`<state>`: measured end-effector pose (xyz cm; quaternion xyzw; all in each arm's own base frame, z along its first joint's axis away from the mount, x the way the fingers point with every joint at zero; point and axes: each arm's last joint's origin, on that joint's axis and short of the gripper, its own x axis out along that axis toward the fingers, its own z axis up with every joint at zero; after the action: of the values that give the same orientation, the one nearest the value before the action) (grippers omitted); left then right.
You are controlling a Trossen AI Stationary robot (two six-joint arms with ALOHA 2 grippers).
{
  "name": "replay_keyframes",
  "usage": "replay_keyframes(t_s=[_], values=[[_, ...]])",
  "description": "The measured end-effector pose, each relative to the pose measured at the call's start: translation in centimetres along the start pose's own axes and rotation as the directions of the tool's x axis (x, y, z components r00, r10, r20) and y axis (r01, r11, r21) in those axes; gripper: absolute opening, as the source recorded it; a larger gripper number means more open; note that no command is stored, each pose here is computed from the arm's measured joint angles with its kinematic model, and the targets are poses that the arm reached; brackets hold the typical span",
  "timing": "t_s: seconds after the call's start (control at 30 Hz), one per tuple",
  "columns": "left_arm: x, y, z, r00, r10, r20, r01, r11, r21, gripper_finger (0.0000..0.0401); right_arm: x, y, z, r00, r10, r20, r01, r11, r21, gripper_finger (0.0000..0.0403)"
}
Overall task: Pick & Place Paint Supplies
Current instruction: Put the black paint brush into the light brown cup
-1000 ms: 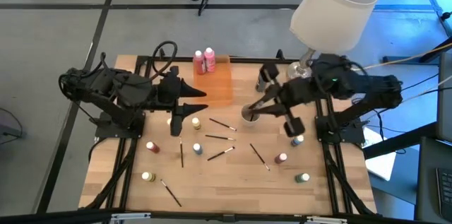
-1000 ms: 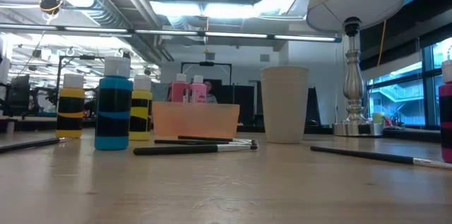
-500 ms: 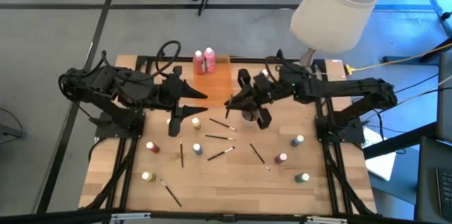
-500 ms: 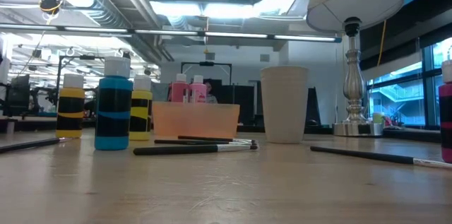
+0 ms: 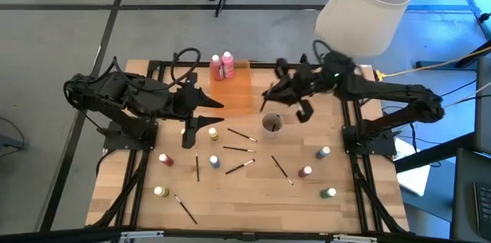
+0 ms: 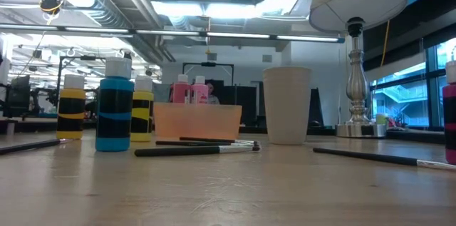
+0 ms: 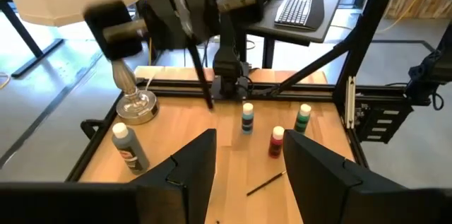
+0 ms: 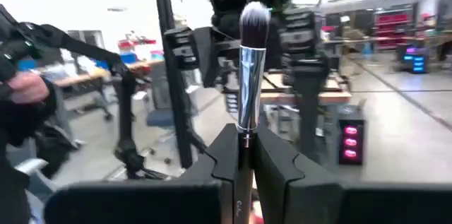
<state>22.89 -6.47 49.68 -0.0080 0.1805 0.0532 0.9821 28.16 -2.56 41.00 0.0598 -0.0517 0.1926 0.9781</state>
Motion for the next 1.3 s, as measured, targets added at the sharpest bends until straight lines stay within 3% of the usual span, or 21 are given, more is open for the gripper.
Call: replay_keyframes(t_s=[0.23,0.43,0.73,0.93,1.3], values=[[0.2,0.6,0.0,1.0,0.025,-0.007,-0.025,1.0,0.017,0.0161,-5.0,2.6,1.6,0.989,-0.064,-0.132,0.058,0.997,-0.049,0.0026],[0.7,1.8,0.1,1.0,-0.006,-0.028,0.006,1.0,-0.011,0.0161,-7.8,4.1,0.8,0.95,-0.21,-0.23,0.21,0.977,-0.024,0.0026],[1.2,3.8,0.2,0.999,-0.034,-0.041,0.033,0.999,-0.03,0.0161,-9.8,4.4,-6.2,0.975,-0.208,-0.081,0.216,0.97,0.107,0.0026],[1.9,4.7,0.3,0.998,-0.041,-0.052,0.039,0.998,-0.046,0.0161,-9.8,3.4,-10.6,0.963,-0.27,0.026,0.266,0.959,0.102,0.0026],[5.5,4.8,-0.1,0.983,-0.149,-0.108,0.141,0.987,-0.079,0.0161,-7.6,1.2,-15.2,0.914,-0.358,-0.189,0.386,0.911,0.143,0.0026]])
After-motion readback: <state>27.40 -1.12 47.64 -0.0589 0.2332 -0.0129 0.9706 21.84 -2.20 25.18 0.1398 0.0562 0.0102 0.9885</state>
